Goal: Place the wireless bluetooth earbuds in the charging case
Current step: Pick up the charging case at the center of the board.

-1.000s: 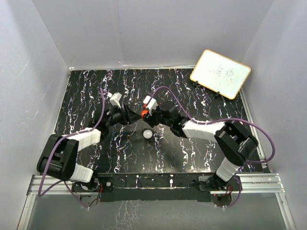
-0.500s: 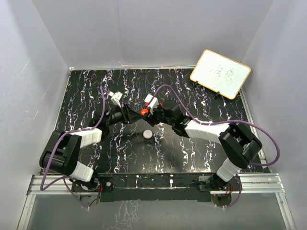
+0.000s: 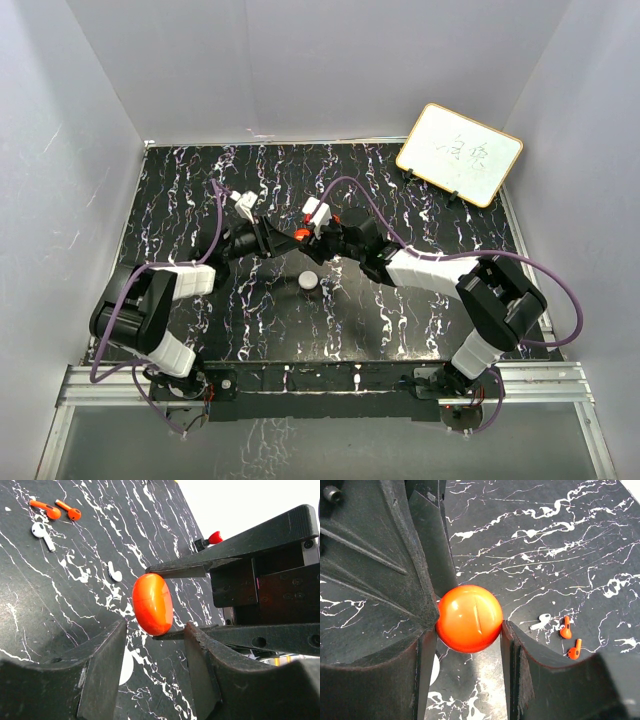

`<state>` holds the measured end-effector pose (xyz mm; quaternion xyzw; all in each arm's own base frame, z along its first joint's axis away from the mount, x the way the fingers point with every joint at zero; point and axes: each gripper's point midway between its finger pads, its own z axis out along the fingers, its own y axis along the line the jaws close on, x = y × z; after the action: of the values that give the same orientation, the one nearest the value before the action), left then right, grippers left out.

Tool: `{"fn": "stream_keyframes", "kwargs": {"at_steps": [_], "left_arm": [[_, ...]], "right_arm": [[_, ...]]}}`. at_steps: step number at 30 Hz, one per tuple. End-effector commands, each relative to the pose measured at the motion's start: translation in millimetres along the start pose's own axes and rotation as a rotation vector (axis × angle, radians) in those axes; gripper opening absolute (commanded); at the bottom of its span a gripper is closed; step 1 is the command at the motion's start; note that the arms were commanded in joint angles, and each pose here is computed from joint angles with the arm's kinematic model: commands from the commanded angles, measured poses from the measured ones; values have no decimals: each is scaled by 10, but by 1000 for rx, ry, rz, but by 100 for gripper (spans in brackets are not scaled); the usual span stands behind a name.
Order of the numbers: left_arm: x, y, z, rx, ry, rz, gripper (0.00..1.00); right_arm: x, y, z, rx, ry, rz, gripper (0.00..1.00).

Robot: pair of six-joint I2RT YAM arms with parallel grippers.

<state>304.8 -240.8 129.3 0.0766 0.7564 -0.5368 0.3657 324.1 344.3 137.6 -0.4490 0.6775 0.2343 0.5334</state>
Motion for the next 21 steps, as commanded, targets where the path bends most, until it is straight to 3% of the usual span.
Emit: {"fn": "stream_keyframes", "kwargs": {"at_steps": [1, 10, 17, 21], "left_arm": [[-119, -122, 59, 60, -9, 41, 47], [-123, -106, 102, 70, 3, 31, 46], [-115, -125, 100, 79, 7, 32, 34], [-108, -151, 77, 81, 9, 34, 48]], "right_arm": [[-568, 101, -22, -56, -167, -25, 6], [-596, 174, 16, -81, -168, -33, 5], [-572, 163, 33, -70, -160, -36, 5], [-534, 131, 48, -50, -150, -40, 3]]}}
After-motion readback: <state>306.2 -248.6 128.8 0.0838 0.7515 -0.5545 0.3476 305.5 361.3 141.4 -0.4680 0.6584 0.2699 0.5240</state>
